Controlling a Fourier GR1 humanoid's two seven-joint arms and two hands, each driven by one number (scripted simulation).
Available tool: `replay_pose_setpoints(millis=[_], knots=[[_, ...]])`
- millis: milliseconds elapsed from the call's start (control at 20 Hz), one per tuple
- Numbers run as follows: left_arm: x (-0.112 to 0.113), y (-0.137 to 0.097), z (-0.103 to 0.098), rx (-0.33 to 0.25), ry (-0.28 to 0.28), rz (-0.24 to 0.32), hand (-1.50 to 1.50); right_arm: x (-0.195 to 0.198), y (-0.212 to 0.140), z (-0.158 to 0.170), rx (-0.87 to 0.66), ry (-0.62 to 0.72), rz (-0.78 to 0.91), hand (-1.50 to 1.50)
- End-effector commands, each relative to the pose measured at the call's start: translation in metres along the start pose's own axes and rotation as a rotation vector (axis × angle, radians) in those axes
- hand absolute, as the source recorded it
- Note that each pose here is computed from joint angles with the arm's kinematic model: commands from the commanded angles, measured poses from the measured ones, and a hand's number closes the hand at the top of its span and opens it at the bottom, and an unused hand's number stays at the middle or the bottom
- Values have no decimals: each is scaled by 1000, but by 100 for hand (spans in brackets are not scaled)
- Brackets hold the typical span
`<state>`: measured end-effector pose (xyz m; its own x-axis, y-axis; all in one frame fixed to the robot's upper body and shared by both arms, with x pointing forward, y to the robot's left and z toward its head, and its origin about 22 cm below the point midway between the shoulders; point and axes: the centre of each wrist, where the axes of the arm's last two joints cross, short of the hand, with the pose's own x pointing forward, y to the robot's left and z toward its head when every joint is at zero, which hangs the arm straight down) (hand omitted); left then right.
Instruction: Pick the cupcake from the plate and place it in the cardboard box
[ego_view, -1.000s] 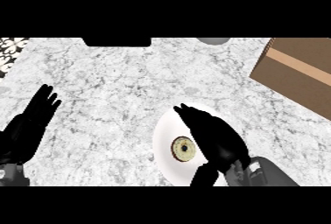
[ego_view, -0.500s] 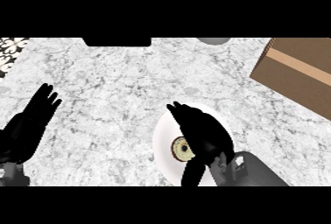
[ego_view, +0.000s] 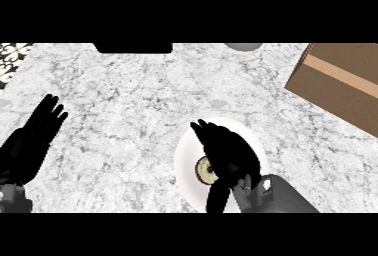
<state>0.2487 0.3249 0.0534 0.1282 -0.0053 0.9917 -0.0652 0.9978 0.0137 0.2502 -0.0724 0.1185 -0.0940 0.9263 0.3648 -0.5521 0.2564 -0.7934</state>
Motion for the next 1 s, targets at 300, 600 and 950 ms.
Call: replay_pose_setpoints(millis=[300,600,950], knots=[[0,8,2,5,5,9,0,13,19,-17,60,118,57,-150],[5,7,4,0,2,13,0,13,10,-22,99,124,79,-150],[20,3,5,-10,-1,24,0,-14,33,-31,101,118,73,-150]])
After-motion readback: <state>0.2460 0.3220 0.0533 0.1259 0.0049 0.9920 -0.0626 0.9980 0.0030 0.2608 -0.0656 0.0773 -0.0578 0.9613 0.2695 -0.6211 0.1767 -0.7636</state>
